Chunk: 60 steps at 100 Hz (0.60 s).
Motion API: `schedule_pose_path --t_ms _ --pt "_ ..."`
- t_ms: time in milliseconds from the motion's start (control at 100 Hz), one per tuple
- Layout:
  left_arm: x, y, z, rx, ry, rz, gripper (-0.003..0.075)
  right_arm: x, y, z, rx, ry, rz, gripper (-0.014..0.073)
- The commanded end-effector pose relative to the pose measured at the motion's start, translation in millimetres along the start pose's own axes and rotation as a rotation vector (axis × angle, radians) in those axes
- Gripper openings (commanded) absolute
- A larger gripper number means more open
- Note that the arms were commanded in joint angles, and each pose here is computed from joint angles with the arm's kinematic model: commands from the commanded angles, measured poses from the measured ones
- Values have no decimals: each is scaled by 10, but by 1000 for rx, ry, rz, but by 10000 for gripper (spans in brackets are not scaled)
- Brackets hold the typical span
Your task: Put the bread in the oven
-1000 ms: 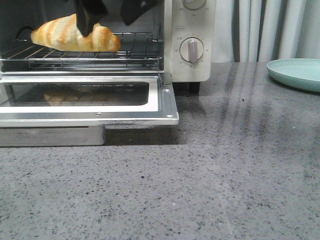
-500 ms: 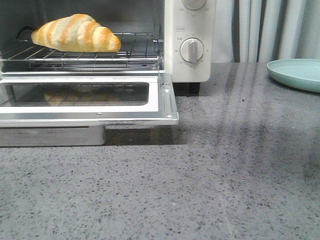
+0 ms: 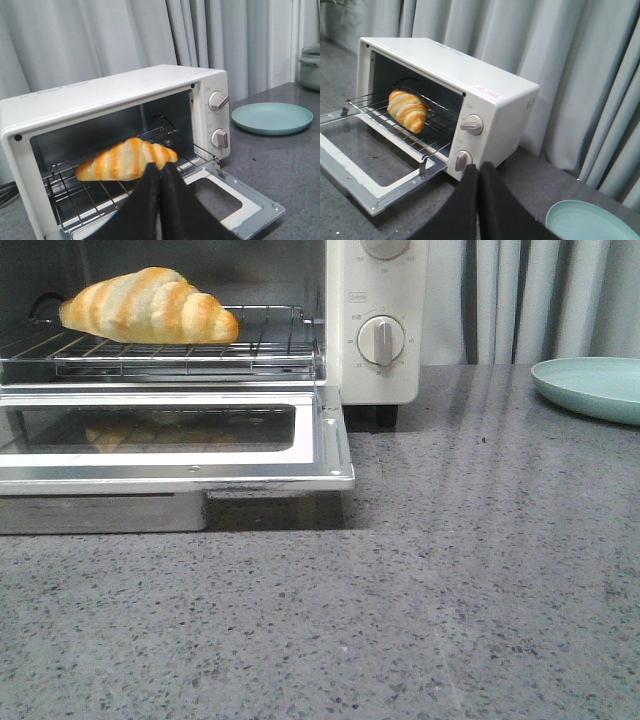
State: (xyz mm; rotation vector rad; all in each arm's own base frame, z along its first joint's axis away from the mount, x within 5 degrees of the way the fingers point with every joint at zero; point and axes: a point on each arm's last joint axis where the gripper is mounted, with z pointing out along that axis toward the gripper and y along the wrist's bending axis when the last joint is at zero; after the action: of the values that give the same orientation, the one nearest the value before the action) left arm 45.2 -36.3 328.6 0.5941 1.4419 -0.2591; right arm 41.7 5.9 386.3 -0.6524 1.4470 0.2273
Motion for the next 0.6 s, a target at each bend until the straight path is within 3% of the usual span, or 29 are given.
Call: schedule_pose_path --t_ms 0,270,590 --pt "-59 46 29 -37 -32 -18 -21 -114 -47 -16 41 -80 -52 -60" --pt "32 -13 55 17 -3 -115 -21 -108 -50 -15 44 -74 -54 -60" --pt "32 -13 55 17 -3 -115 -21 -108 -50 -15 44 -74 -54 -60"
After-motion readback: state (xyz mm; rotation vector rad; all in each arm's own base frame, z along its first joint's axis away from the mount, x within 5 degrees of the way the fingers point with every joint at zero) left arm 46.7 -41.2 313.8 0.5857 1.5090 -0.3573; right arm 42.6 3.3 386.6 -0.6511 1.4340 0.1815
